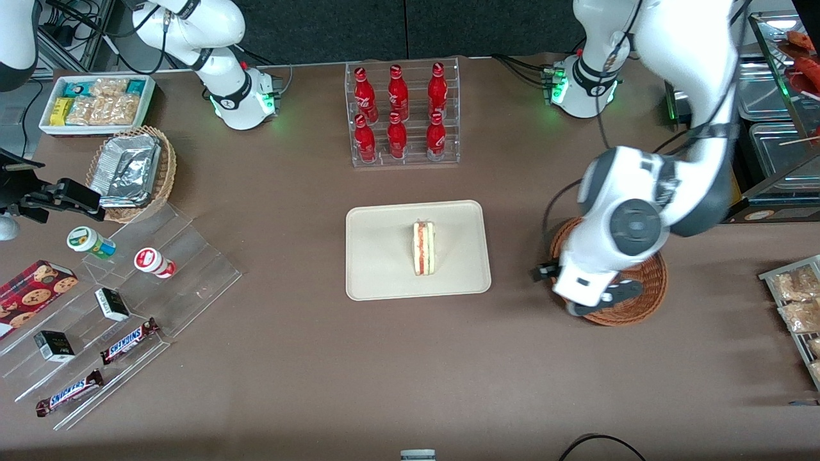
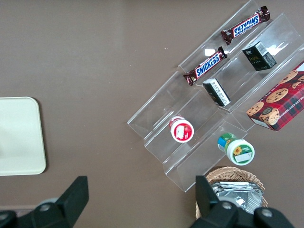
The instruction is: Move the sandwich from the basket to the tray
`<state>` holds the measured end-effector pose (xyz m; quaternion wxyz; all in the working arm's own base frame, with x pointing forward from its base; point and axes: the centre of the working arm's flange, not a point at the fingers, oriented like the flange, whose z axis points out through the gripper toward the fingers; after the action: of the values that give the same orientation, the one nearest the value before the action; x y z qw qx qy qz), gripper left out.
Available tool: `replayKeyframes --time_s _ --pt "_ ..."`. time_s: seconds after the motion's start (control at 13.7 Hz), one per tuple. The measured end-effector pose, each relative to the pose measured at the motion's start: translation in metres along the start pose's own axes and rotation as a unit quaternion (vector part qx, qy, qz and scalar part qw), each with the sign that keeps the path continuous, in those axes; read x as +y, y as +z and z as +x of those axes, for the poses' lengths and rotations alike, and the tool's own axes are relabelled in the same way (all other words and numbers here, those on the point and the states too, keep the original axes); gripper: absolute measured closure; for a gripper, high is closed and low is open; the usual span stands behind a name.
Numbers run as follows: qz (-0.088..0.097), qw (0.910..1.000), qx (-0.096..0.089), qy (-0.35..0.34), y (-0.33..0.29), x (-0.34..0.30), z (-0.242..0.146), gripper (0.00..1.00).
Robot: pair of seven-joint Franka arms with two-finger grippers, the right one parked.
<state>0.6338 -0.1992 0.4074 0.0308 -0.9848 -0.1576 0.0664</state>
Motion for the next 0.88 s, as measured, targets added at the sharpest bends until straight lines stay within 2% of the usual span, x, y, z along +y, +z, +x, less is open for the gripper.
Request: replayKeyframes --time_s 0.15,0.37,0.59,0.73,0.88 --pt "-0.002 0.9999 -0.004 0.016 -0.014 -0.042 0.011 0.00" --pt "-0.002 0.9967 -0.029 0.075 -0.034 -0.095 0.013 0.00" --pt "-0.006 0.9946 -0.041 0.096 -0.064 -0.121 -0.001 0.00" --pt "0.000 0.9921 -0.060 0.110 -0.084 -0.140 -0.016 0.00" --pt "0.004 0.9891 -0.071 0.129 -0.105 -0.159 -0.031 0.00"
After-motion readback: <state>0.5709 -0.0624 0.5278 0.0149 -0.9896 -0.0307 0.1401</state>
